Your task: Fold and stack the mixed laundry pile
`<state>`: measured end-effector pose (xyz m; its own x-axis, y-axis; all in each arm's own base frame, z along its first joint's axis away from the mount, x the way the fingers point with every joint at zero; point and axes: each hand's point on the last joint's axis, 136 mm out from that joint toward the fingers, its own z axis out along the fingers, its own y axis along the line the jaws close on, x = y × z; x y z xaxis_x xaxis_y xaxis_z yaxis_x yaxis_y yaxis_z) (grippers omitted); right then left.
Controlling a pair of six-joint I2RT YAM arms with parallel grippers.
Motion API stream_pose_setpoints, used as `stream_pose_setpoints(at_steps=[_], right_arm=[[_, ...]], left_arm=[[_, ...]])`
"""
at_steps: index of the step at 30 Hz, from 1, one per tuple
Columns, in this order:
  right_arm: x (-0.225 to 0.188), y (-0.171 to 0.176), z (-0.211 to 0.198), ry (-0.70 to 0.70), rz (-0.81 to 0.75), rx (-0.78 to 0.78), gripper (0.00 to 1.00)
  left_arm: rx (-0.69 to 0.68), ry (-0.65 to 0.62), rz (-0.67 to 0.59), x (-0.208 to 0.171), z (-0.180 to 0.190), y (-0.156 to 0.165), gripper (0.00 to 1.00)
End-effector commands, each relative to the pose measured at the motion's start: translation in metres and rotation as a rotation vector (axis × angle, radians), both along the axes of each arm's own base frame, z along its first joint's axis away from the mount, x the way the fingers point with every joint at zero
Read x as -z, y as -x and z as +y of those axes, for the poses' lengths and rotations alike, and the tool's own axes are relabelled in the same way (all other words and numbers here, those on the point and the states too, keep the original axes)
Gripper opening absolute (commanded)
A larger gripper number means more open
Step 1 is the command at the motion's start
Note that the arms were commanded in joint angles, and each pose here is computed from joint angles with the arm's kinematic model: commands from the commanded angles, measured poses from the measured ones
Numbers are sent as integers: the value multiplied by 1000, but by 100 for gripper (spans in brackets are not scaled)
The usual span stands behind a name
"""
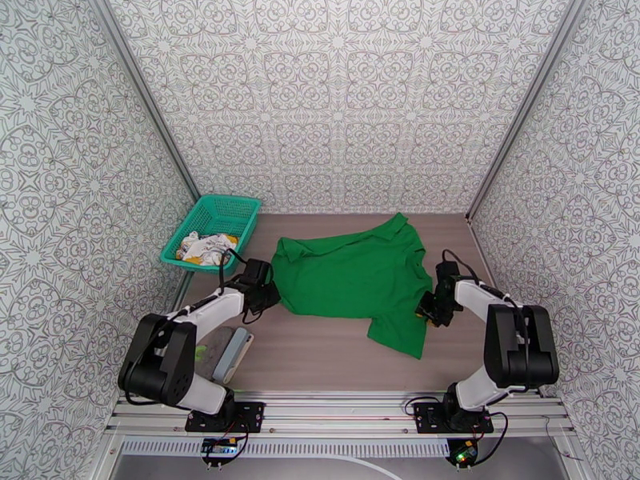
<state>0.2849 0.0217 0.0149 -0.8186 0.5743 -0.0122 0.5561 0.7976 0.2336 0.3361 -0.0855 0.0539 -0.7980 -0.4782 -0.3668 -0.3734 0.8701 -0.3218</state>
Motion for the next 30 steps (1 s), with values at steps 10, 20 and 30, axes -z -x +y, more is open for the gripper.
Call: stream_pose_setpoints(at_steps=[10, 20, 30], right_arm=[[-102, -55, 18, -87, -389, -38, 0], [-265, -60, 18, -58, -796, -75, 0], [-478, 5, -11, 135, -1173, 7, 0]], left_arm=[[43, 11, -280, -87, -2, -10, 0], [134, -26, -544, -211, -9, 5, 0], [260, -119, -950, -435, -9, 58, 0]])
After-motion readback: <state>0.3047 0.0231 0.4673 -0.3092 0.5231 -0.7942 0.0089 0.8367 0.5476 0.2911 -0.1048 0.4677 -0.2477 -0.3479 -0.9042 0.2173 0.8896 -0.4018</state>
